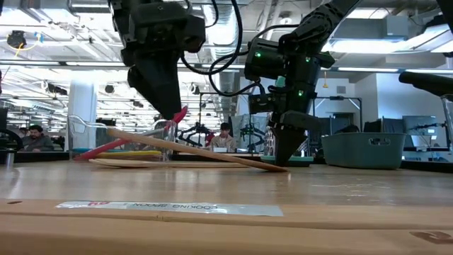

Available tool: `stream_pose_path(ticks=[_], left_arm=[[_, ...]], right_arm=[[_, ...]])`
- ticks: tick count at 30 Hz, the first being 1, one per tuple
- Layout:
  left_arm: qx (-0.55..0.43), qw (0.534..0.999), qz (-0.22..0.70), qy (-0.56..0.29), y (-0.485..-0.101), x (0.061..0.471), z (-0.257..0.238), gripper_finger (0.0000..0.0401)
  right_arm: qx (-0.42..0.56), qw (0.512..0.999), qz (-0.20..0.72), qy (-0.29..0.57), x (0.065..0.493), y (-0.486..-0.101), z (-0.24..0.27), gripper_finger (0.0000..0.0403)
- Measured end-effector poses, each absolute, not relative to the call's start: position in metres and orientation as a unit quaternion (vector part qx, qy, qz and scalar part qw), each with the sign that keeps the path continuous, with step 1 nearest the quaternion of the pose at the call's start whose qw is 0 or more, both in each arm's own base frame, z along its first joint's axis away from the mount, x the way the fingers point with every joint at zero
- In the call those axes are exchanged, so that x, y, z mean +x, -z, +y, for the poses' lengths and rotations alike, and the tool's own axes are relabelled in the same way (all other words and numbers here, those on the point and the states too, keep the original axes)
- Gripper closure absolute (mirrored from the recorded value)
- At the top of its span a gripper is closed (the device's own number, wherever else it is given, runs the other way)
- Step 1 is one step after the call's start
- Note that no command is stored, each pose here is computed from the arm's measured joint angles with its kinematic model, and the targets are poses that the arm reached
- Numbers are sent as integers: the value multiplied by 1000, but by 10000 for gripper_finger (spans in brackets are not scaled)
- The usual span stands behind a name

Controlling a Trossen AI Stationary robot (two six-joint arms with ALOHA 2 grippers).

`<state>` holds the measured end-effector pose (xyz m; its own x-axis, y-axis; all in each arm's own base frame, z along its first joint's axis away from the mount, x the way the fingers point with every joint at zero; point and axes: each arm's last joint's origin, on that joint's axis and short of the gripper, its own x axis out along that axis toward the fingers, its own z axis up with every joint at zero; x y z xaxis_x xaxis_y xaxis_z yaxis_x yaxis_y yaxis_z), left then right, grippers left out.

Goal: Pick & Place Kitchen Items
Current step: Put the wooden spoon into the left transparent bin

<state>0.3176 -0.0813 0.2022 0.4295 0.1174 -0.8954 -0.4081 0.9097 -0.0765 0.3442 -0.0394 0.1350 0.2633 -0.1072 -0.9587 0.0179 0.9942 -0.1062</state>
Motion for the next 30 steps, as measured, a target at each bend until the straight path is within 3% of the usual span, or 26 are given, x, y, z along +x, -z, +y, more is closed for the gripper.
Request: stream_pose_path(ticks=[10, 24, 30], left_arm=[[-176, 832, 502, -160, -173, 310, -75, 149], [-184, 823, 517, -149, -125, 317, -74, 160], [-190, 824, 514, -144, -125, 320, -72, 163]], right_arm=[[-37, 798, 600, 40, 346, -135, -40, 403], [-37, 806, 589, 41, 348, -136, -40, 403], [-36, 806, 589, 42, 348, -136, -40, 403]])
